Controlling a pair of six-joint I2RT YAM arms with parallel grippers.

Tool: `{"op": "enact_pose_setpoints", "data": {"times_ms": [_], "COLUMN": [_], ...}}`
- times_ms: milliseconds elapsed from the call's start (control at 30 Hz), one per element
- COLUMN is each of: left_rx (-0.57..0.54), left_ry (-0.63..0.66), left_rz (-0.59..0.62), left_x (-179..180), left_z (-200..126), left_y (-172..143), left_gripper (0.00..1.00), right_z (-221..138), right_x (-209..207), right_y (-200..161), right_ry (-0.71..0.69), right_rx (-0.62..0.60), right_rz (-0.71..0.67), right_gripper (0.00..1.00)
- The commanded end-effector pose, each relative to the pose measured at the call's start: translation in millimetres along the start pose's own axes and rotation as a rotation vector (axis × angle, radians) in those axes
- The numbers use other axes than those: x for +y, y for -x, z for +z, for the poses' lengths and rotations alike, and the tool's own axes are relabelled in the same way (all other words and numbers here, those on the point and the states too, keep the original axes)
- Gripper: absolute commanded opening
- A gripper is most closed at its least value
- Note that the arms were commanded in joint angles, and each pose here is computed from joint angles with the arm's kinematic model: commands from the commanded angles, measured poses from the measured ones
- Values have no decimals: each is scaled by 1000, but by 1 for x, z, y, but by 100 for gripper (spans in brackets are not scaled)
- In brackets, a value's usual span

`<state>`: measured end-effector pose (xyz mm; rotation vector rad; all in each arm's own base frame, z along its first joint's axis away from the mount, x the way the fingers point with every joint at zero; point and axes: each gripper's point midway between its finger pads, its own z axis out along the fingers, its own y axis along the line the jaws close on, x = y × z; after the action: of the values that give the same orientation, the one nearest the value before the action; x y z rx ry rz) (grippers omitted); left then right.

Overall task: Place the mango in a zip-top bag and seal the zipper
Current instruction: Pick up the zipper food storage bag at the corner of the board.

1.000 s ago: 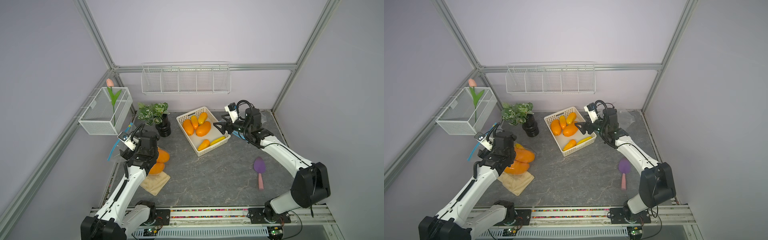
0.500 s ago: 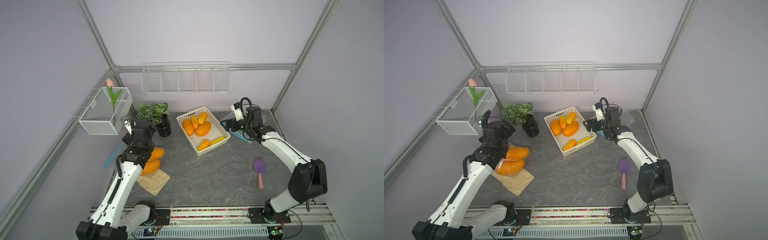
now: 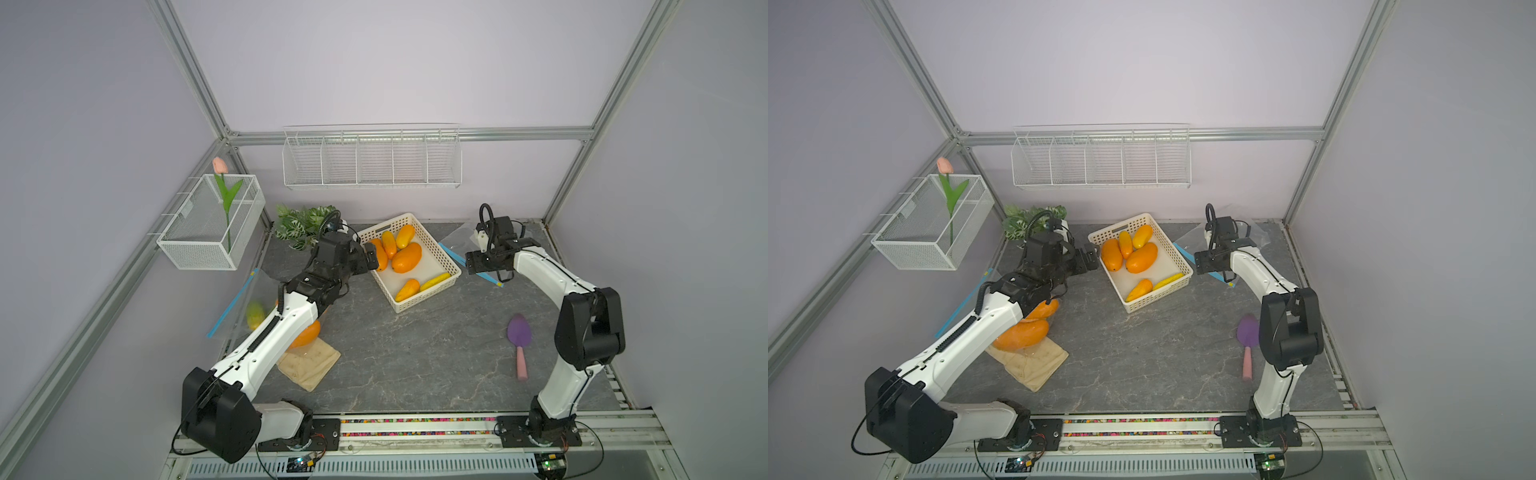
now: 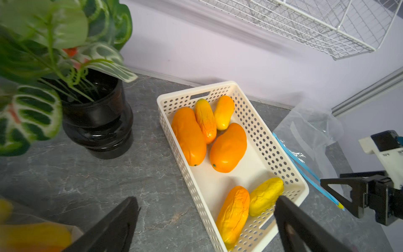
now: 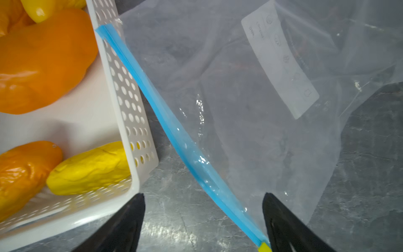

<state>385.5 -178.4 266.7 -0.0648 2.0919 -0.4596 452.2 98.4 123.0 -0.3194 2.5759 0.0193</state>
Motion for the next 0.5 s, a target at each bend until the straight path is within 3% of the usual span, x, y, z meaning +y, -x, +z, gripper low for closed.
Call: {"op": "enact_pose_setpoints", "data": {"times_ms": [0, 233, 467], "left_rx": [-15, -17, -6], "left_ry": [-82, -102, -103], "left_rz": [-16, 0, 3], "left_x": [-16, -17, -16], "left_z": [3, 1, 4], "left_y": [4, 0, -5], "left_gripper": [100, 99, 98], "right_z": [7, 32, 39], "right_x": [-14, -26, -22], "right_y": [-10, -4, 19], "right_ry": [-118, -200, -190], "right_rx": [36, 88, -13], "right_rz": [-180, -232, -245], "right_gripper": [92, 90, 65]}}
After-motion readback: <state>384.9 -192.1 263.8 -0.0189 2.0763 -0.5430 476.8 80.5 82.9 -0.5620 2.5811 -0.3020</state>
